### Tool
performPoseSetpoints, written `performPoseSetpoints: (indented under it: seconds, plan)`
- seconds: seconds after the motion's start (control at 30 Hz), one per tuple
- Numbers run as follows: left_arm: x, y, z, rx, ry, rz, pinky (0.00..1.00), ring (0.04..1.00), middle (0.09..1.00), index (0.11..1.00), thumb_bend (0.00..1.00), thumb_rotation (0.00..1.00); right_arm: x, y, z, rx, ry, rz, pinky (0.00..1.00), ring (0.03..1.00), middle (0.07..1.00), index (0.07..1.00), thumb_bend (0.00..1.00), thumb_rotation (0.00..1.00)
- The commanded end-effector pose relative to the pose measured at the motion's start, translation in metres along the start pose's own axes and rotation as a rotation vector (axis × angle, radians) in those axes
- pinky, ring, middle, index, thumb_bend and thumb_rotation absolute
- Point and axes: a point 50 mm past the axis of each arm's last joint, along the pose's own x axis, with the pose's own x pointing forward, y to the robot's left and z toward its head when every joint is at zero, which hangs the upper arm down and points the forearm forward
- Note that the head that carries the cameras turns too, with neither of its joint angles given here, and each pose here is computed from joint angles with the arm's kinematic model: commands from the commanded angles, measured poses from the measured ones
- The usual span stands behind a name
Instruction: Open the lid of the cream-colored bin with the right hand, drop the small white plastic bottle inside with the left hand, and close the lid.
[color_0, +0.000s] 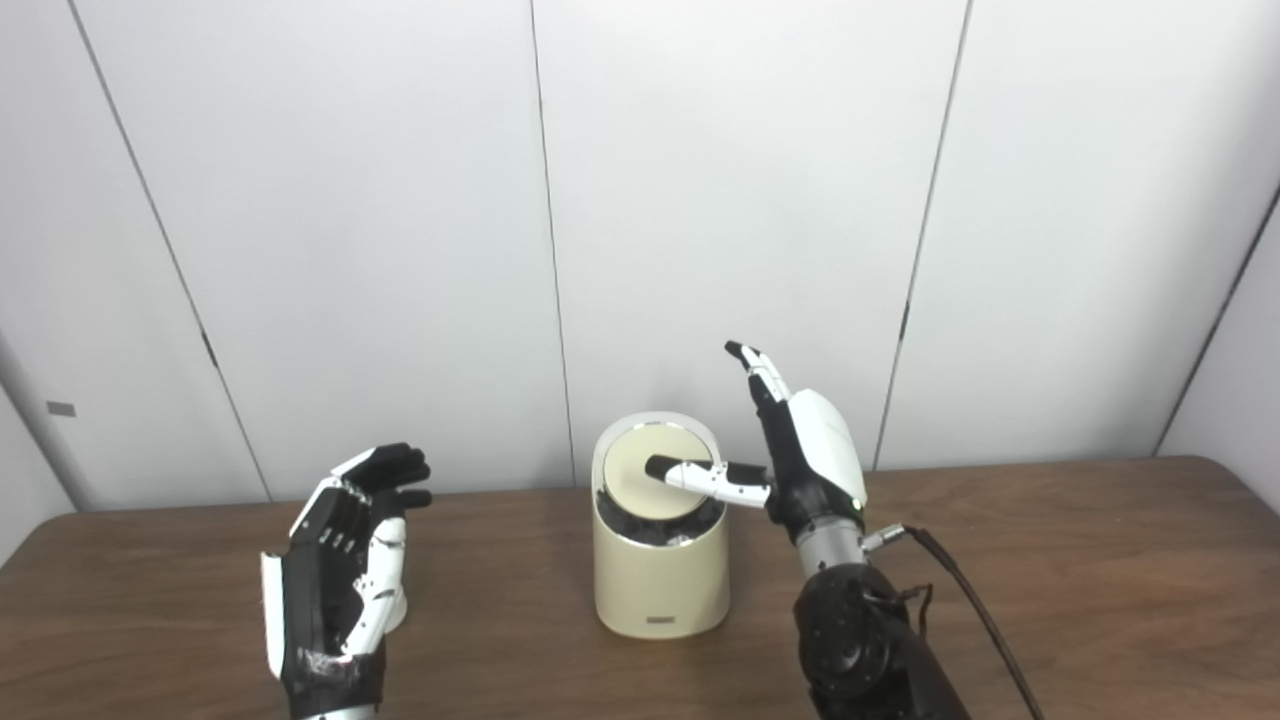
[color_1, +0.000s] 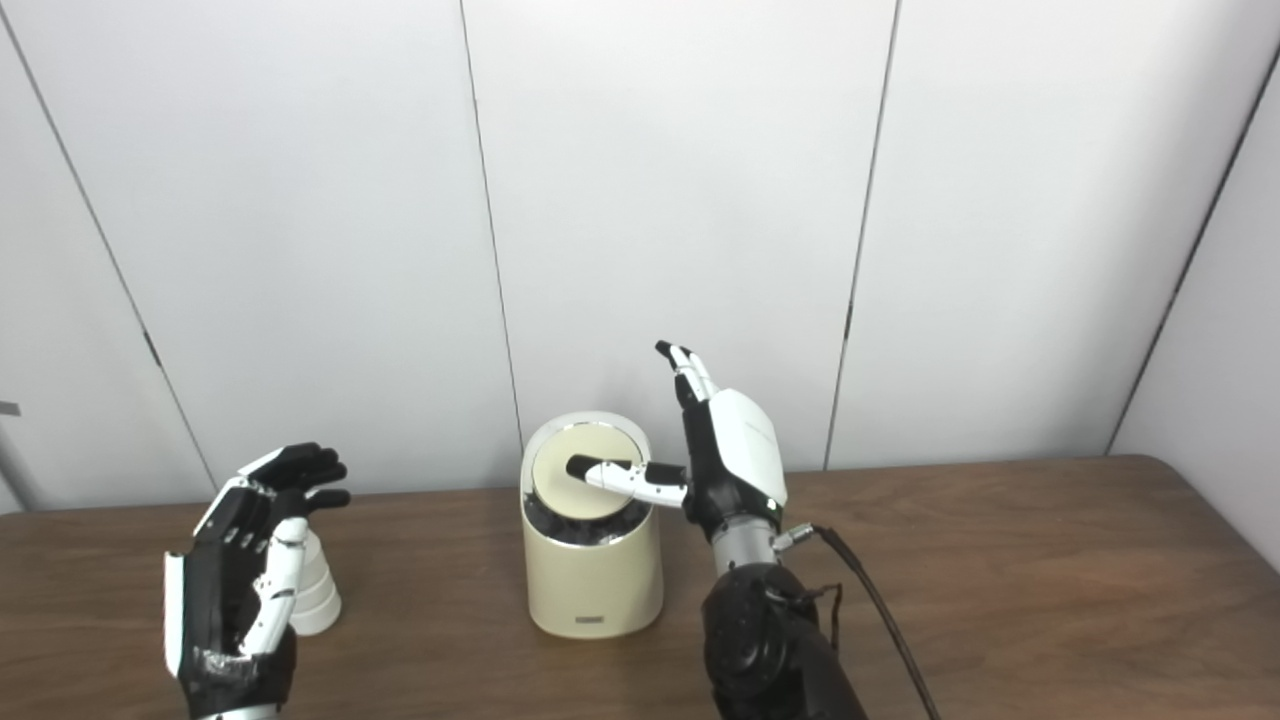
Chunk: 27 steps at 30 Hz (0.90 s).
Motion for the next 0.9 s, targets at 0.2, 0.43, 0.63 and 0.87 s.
performPoseSetpoints:
  seconds: [0.2, 0.43, 0.63, 0.87]
  plan:
    - [0.017, -0.009, 0.018, -0.031, -0.1, -0.01, 0.59, 0.673, 0.681, 0.67, 0.28, 0.42, 0.009, -0.006, 0.016, -0.028, -0.045, -0.041, 0.89, 0.953, 0.981, 0.941, 0.97, 0.49]
    - [0.017, -0.008, 0.018, -0.033, -0.102, -0.01, 0.59, 0.671, 0.68, 0.668, 0.28, 0.41, 0.006, -0.002, 0.007, -0.036, -0.023, -0.027, 0.87, 0.944, 0.968, 0.929, 0.93, 0.44]
    - [0.017, -0.007, 0.017, -0.027, -0.103, -0.012, 0.59, 0.671, 0.678, 0.67, 0.28, 0.43, 0.006, -0.001, 0.005, -0.048, -0.024, -0.031, 0.86, 0.934, 0.962, 0.927, 0.9, 0.32]
    - [0.016, -0.008, 0.017, -0.021, -0.1, -0.011, 0.59, 0.67, 0.675, 0.669, 0.29, 0.43, 0.004, -0.002, 0.003, -0.054, -0.027, -0.035, 0.84, 0.92, 0.952, 0.915, 0.91, 0.17]
